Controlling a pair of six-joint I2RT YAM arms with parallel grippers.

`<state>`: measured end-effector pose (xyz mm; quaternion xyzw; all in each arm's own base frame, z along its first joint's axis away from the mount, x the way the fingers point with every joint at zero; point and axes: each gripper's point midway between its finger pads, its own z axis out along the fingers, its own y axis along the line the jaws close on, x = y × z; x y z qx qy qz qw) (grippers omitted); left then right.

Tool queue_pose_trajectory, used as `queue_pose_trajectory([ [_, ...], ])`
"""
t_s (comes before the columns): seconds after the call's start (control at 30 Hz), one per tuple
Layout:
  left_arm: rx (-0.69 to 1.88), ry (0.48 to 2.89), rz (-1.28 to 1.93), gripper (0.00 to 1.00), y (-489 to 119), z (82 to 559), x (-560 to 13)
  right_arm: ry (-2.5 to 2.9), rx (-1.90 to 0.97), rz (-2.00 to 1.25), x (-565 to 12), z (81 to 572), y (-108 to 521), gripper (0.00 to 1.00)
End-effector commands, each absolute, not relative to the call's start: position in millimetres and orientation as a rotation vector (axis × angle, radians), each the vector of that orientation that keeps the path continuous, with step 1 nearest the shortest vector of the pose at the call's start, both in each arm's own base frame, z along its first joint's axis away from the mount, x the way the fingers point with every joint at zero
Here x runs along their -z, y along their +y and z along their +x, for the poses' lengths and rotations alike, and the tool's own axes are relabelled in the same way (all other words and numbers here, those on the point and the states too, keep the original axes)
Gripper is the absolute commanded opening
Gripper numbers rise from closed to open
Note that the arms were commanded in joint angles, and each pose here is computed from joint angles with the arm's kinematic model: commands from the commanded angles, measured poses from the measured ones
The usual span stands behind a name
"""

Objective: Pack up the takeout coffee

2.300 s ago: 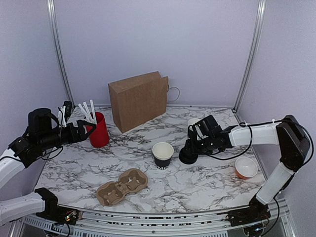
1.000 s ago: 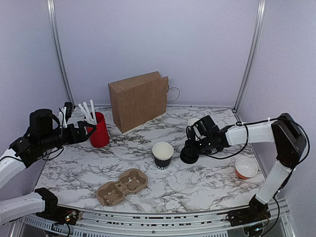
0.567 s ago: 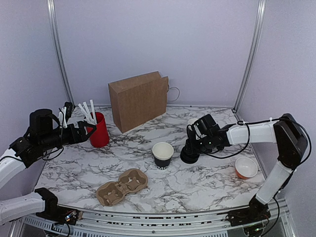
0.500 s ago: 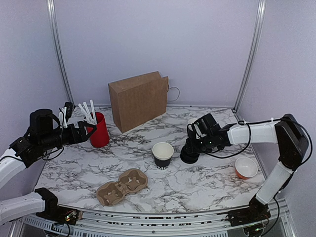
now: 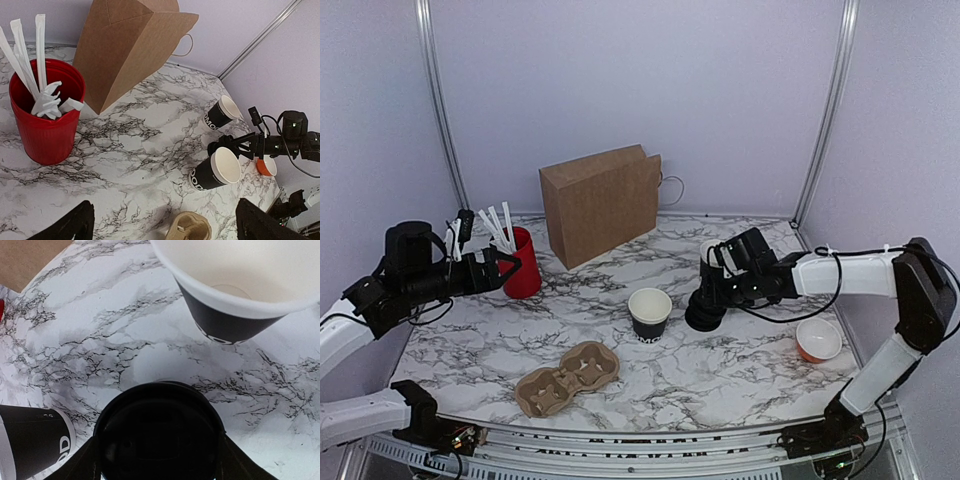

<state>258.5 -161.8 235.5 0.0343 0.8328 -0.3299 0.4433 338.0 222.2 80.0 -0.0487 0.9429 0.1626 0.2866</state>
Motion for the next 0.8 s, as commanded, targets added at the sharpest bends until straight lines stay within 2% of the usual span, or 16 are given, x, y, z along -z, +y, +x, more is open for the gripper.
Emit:
queue_pose_trajectory([
  [0.0, 0.872, 2.039, 0.097, 0.99, -176.2, 256.0, -244.6, 2.459, -0.509, -0.089, -95.3, 342.1, 221.8, 0.64],
  [0.77, 0.857, 2.055, 0.116, 0.99, -201.6, 254.4, -233.0, 2.452, -0.568, -0.043, -84.2, 347.1, 214.7, 0.66],
])
